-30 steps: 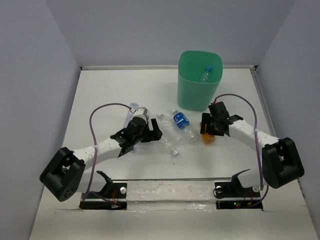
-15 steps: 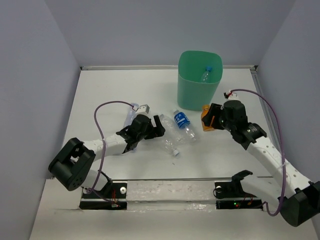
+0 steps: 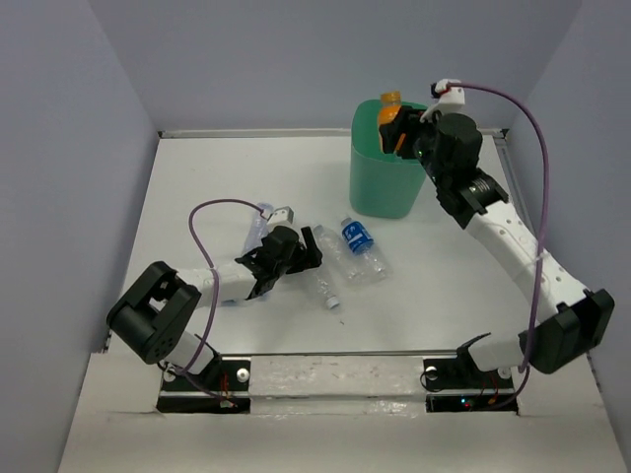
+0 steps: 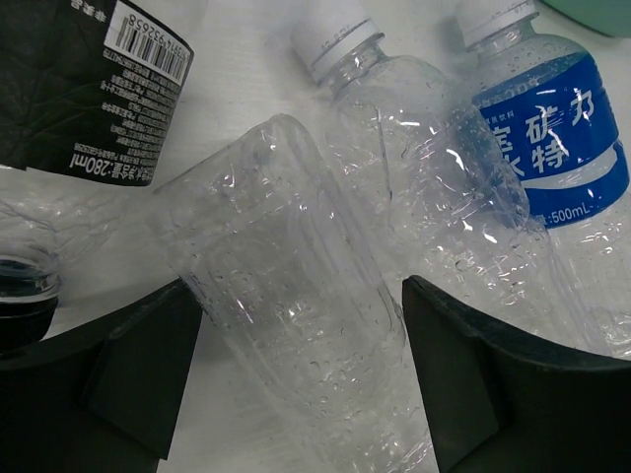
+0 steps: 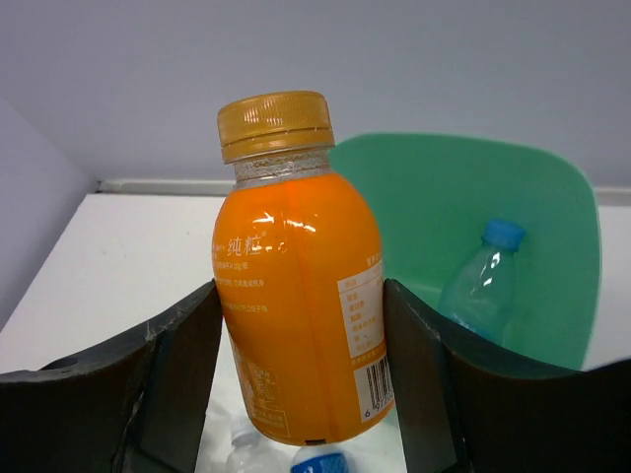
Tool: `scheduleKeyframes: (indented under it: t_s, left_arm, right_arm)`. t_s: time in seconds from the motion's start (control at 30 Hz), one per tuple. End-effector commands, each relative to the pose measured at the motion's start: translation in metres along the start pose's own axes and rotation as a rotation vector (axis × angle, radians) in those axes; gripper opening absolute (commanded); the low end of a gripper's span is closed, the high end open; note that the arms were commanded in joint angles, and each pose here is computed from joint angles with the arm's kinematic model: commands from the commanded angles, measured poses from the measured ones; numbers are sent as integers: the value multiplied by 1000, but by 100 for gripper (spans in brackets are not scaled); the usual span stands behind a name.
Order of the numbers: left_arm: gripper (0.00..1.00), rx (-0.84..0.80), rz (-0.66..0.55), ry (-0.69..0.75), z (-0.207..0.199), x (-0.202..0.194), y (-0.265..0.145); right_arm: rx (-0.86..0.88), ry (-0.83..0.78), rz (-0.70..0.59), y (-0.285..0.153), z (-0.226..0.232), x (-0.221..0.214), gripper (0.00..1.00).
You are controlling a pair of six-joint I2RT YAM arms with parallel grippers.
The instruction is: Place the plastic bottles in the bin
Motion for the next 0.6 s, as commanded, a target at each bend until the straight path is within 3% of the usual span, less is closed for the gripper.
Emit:
scheduleKeyframes:
  t_s: [0.0,0.2,0.23,0.27,0.3,0.37,0.57]
  left_arm:
    - [83,24,-68,11,1,15,-1]
    - [54,8,-75,21,2,15,-10]
    - [52,3,-79,21,1,16,-12]
    - [52,-2,-81,21,1,17,-15]
    - [51,-9,-96,22,-1,22,-21]
    - [51,-15,-111,23,-2,28,-28]
    - [51,-78,-192,25,-15,61,-69]
  right_arm:
    - [-13,-89,-169,39,19,51,49]
    - [-75,-102,-153,76,-5,44,58]
    - [-81,-100,-147,76,-7,41,66]
    - [-89,-101,-135,77,-11,35,72]
    - [-89,-101,-132,75,-12,33,85]
    - [-84,-96,-123,69,-12,31,93]
    - [29,-42,-51,28,4,24,93]
Point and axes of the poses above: each gripper's point midway between its finger pads, its own y axis out along the fingers, its own z axis along the line the jaws close on, x = y × z, the point moved 1 cm from there along -y, back along the fingers, and after that the axes turned 15 degrees about y, right-handed, at the moved point
